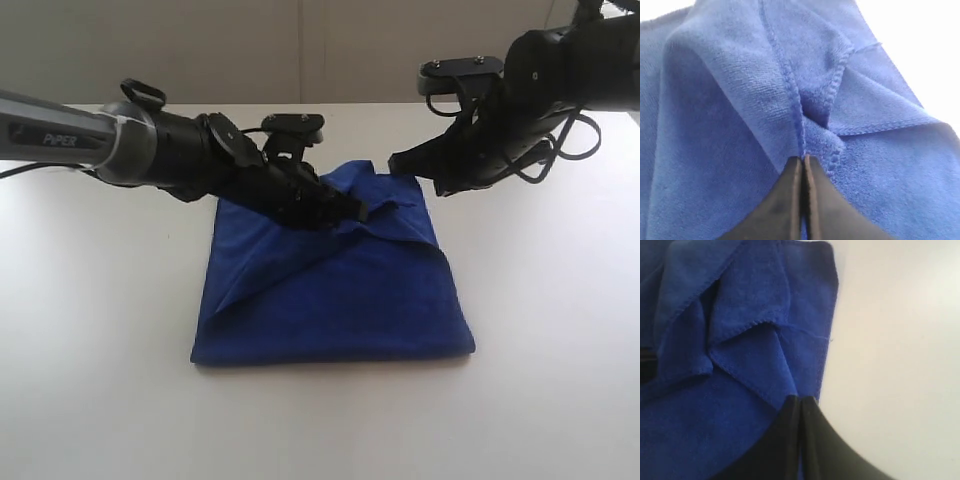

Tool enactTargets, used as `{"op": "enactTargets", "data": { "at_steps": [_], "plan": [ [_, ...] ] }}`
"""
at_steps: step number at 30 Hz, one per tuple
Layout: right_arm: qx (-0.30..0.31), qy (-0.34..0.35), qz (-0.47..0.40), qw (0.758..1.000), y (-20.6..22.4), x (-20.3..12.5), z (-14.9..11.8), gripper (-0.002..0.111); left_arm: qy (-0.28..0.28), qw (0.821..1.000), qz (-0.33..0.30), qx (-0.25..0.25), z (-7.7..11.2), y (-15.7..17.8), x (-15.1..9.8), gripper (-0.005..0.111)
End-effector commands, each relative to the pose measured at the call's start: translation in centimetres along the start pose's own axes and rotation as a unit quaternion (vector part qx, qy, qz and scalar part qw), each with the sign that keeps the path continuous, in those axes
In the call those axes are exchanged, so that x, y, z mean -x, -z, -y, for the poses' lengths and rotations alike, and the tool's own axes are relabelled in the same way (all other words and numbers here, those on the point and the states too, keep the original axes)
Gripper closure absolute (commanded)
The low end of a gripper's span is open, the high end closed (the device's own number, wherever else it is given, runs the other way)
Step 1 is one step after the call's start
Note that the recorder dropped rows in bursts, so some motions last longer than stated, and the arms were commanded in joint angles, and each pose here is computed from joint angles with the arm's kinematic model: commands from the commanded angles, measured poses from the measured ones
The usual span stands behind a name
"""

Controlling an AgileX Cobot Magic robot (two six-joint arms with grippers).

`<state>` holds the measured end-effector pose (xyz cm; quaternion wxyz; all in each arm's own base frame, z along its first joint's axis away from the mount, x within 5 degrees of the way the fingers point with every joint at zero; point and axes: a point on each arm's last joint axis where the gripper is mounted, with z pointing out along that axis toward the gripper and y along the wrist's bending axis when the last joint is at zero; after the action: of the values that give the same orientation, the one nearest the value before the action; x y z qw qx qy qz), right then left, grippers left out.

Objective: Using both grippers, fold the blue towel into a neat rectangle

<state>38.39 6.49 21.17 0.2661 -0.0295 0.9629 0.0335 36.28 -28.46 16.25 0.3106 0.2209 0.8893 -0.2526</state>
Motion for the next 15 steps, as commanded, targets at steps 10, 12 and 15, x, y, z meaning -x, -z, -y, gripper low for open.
{"op": "enactTargets", "data": {
  "at_steps": [10, 12, 15],
  "plan": [
    [0.042, -0.135, 0.058, 0.988, -0.8, 1.3, 1.3, 0.107, -0.003, 0.999, 0.044, 0.009, -4.3, 6.7, 4.3, 0.107],
    [0.052, -0.160, 0.058, 0.984, -1.6, 1.2, 1.2, 0.102, -0.003, 0.999, 0.042, 0.010, -4.7, 6.9, 4.3, 0.107],
    [0.065, -0.187, 0.057, 0.979, -3.0, 1.1, 1.0, 0.088, -0.015, 0.999, 0.037, 0.011, -4.9, 6.9, 4.2, 0.107]
  ]
}}
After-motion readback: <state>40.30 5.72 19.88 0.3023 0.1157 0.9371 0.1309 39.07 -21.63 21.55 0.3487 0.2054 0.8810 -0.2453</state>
